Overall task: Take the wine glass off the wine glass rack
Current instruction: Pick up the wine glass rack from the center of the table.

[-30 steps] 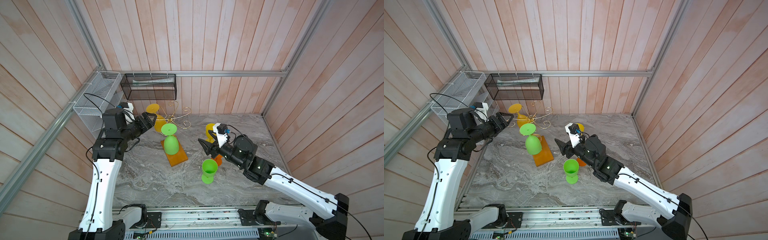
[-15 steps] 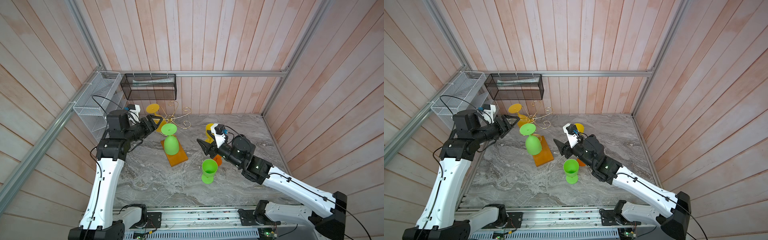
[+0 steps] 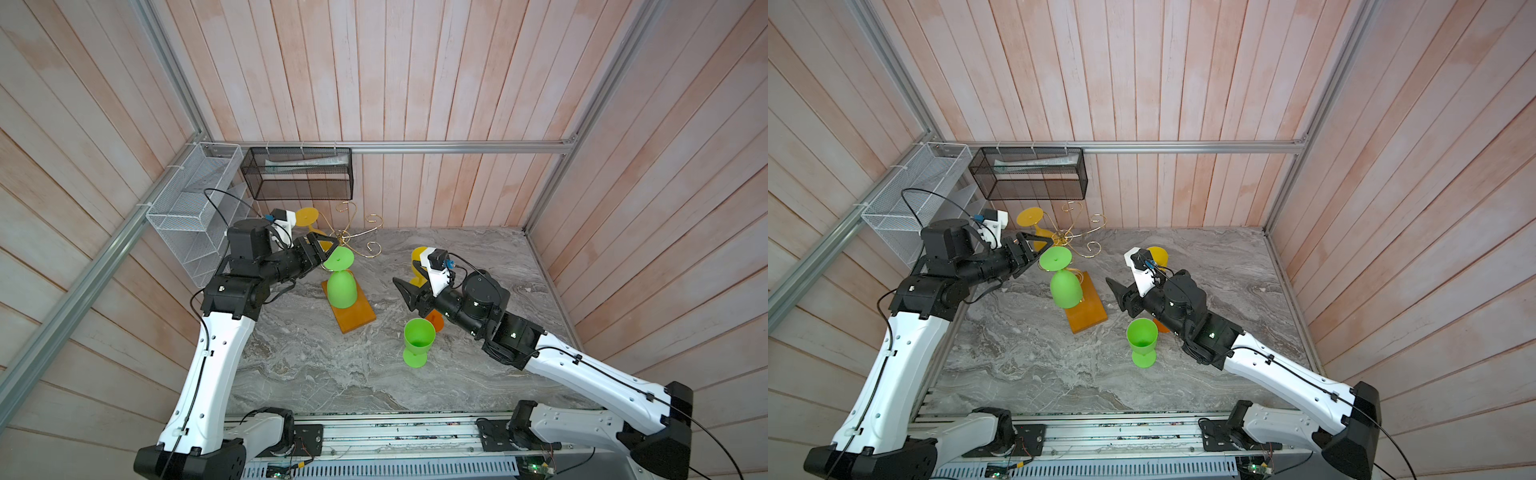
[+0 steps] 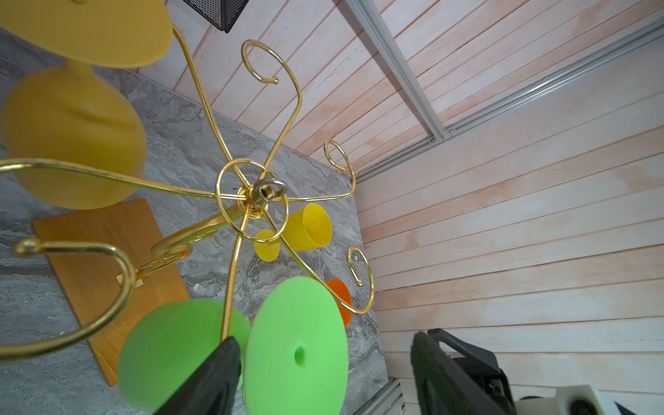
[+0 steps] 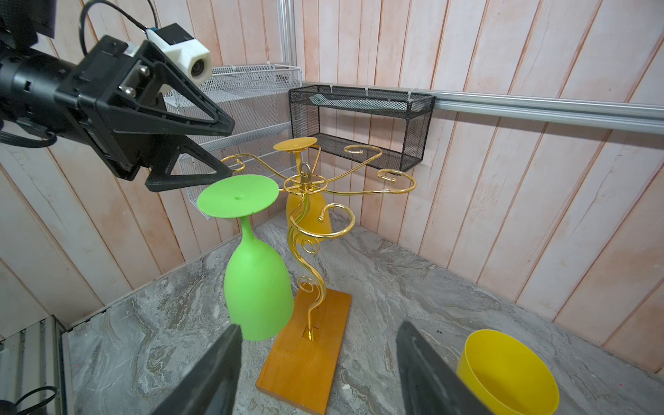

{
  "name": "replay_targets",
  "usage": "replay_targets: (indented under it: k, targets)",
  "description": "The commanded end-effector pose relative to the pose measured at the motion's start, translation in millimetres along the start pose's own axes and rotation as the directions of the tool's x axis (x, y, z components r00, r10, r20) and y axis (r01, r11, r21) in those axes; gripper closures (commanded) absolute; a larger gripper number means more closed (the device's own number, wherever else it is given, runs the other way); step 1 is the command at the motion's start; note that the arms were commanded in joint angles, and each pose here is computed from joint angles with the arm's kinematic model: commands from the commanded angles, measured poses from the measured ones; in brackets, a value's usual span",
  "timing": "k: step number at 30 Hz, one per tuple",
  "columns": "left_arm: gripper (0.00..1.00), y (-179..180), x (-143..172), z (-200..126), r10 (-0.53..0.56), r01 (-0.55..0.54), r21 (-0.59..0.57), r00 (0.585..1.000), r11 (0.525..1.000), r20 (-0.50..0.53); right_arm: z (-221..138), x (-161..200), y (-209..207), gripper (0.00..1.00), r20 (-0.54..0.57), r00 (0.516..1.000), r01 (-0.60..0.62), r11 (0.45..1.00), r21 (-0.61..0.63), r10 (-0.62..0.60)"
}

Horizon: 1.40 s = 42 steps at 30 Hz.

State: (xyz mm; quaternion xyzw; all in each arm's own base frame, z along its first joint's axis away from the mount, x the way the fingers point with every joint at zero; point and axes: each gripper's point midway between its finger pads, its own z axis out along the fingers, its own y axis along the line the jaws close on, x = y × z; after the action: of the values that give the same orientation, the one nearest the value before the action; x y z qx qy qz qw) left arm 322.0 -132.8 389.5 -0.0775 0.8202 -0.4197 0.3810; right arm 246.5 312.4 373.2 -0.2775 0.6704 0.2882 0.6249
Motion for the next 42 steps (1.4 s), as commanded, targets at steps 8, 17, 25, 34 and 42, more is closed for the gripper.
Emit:
replay_targets:
  k: [8,17,25,34,42]
  targets:
    - [0.23,-5.7,8.0,8.6,0.02,-0.019,0.025,0.999,1.0,-0.031,1.0,-16.2,0.4,0.34,0.041,0.999,0.008,1.0,0.014,-0.009]
    - [0.23,-10.0,11.6,6.2,0.025,-0.024,0.032,0.999,0.999,-0.039,1.1,-16.2,0.2,0.34,0.041,0.999,0.006,1.0,0.017,-0.007]
    - [0.32,-12.5,16.9,2.1,0.007,-0.005,0.044,0.999,0.999,-0.05,3.8,-16.1,0.6,0.34,0.039,0.999,0.006,1.0,0.017,-0.007]
    - [0.52,-15.5,21.4,1.7,-0.007,0.012,0.066,0.998,0.998,-0.069,4.3,-16.8,1.1,0.34,0.041,0.999,0.002,1.0,0.016,-0.002]
    - [0.72,-10.3,28.7,2.8,-0.022,0.028,0.064,0.996,0.998,-0.084,2.8,-17.5,0.2,0.35,0.044,0.999,0.002,1.0,0.02,-0.003]
